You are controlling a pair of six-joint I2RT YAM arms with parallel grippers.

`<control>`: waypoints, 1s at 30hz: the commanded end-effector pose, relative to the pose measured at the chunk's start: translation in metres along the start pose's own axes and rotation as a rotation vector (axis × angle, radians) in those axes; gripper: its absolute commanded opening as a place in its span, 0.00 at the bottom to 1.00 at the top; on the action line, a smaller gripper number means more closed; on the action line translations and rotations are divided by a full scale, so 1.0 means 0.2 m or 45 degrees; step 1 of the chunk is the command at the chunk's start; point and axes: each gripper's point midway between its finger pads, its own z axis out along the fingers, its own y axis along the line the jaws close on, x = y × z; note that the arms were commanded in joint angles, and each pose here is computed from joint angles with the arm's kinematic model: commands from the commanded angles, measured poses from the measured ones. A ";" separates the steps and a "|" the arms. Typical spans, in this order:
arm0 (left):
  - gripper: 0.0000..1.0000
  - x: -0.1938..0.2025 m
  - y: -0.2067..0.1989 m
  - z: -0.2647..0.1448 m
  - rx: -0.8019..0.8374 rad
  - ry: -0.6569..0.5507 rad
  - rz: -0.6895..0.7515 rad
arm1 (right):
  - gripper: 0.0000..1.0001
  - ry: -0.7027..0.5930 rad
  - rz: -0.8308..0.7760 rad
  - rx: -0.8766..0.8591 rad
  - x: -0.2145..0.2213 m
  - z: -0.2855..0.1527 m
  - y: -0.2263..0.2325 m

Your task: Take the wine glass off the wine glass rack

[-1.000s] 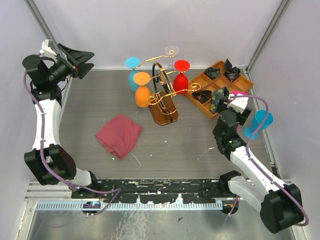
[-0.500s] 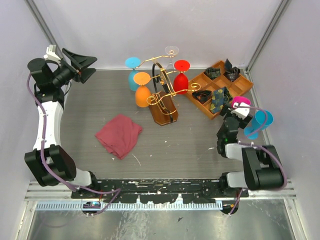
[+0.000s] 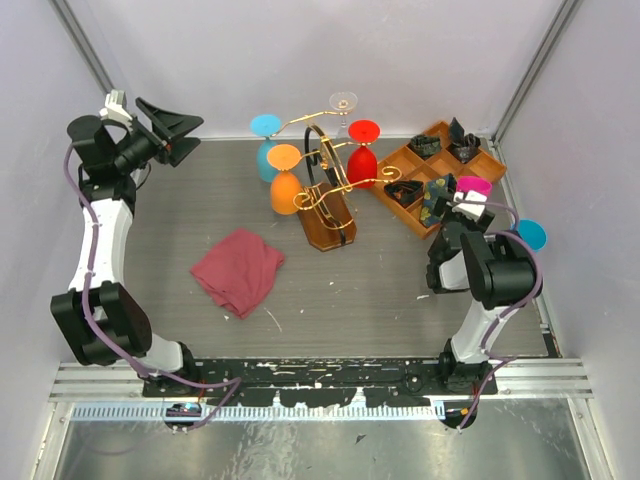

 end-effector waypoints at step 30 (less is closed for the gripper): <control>0.89 0.08 0.11 0.04 -0.063 0.057 0.029 | 0.95 0.256 0.021 0.113 -0.24 0.44 0.06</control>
